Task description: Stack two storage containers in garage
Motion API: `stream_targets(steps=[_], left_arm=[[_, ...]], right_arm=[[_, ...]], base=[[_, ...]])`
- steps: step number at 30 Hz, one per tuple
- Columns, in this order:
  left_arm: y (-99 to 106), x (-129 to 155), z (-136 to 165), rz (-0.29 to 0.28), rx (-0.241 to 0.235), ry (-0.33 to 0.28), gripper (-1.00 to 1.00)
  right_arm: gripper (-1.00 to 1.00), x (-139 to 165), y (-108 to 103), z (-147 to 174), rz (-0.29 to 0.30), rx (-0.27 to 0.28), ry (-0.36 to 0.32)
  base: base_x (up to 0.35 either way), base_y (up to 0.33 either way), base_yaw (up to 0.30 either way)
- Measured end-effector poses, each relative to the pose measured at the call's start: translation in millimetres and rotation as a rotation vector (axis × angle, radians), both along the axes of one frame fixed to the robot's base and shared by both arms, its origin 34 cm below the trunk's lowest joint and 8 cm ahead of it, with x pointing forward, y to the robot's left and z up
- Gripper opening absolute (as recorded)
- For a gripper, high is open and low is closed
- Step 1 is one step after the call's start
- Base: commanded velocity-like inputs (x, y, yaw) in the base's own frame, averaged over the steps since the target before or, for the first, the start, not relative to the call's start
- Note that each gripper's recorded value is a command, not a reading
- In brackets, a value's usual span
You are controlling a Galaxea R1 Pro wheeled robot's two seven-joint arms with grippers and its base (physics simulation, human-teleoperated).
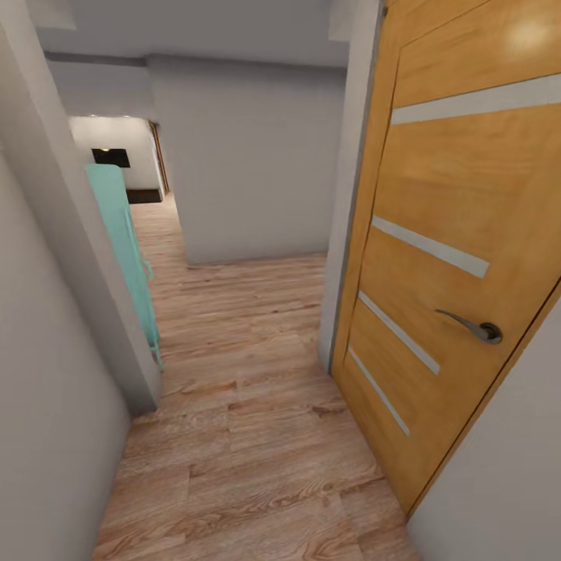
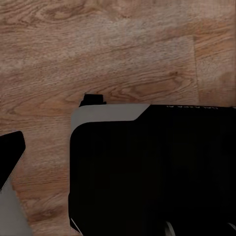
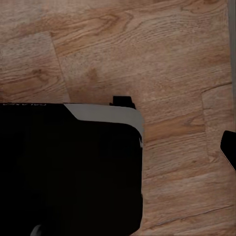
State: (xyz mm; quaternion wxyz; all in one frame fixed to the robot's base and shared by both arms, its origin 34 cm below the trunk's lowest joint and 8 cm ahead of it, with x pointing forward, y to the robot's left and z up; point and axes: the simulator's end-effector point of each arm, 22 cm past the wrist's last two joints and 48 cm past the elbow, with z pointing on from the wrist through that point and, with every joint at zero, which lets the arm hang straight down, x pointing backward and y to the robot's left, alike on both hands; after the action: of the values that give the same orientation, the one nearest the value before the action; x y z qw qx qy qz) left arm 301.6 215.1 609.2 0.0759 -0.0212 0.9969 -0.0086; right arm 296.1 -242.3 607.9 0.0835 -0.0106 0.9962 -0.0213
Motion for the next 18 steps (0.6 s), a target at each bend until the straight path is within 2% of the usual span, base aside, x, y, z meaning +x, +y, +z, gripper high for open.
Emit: stream_targets(steps=[14,18], left_arm=[[0.0,0.0,0.0,0.0,0.0,0.0,1.0],[0.0,-0.2,0.0,0.0,0.0,0.0,1.0]], right_arm=[[1.0,-0.2,3.8,0.0,-0.002,0.005,0.0],[1.0,-0.3,1.7,0.0,0.0,0.002,0.0]], base=[[0.338,0.0,0.0],[0.338,0.0,0.097]])
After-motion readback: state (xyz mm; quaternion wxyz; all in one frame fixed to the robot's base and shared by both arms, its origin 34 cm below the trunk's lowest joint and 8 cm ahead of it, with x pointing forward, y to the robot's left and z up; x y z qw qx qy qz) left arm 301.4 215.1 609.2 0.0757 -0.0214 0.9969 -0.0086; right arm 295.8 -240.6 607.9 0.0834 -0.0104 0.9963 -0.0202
